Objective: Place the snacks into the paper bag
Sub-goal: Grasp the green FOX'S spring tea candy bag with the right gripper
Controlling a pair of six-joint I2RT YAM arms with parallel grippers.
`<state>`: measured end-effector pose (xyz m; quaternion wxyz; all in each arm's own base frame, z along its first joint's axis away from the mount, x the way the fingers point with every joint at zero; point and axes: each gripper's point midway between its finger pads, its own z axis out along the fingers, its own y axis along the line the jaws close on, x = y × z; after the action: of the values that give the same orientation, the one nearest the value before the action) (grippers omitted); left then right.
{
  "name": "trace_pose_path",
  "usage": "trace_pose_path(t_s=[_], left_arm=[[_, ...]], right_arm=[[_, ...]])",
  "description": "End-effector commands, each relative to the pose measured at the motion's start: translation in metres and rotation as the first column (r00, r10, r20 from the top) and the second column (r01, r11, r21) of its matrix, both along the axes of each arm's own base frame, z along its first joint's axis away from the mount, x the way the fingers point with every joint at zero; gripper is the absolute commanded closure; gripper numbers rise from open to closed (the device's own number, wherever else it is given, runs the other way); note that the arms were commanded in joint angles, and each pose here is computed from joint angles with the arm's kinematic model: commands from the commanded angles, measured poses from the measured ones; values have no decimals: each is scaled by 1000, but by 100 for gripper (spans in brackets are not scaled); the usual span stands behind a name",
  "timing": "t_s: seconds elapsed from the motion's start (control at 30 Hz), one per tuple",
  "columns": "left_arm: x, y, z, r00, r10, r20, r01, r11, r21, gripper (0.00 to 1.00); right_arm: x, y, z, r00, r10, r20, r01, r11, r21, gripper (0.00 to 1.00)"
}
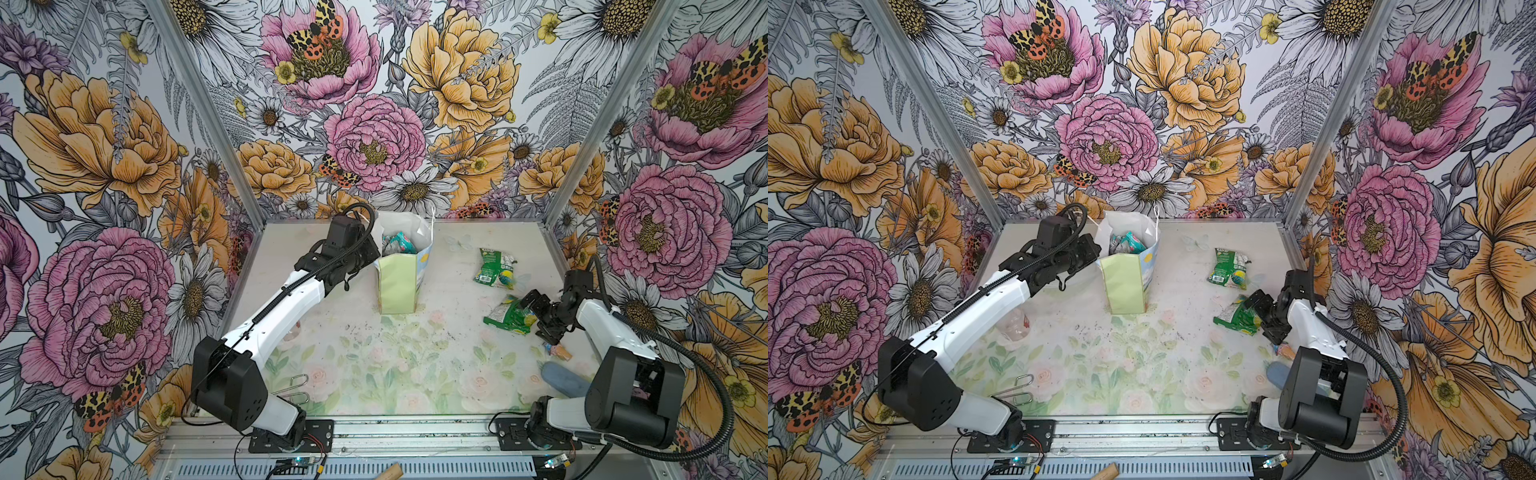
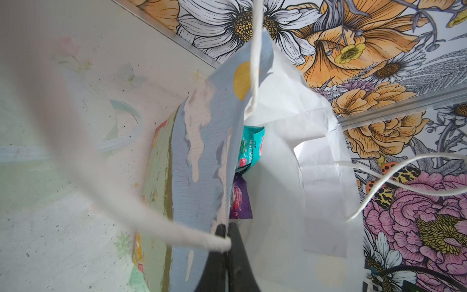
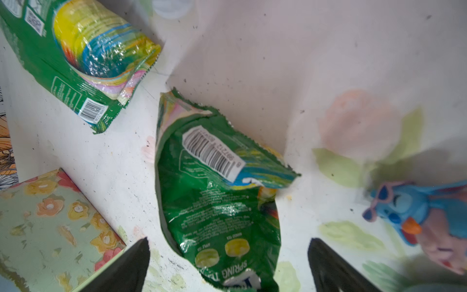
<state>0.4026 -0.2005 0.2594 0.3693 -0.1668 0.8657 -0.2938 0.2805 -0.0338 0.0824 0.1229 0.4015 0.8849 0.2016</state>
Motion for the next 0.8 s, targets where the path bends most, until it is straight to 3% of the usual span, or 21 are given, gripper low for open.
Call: trace_pose_path(t_s=[0.0,0.77], left_arm=[[-1,6,0,1000,8,1,-8,1000,2,100],[-4,8,2,1000,13,9,-13,1000,5,100]], right_arm=[[17,-5,12,998,-1,65,1,1000,-1,0],[21,5,-29,999,50,-20,-51,998,-46,2]])
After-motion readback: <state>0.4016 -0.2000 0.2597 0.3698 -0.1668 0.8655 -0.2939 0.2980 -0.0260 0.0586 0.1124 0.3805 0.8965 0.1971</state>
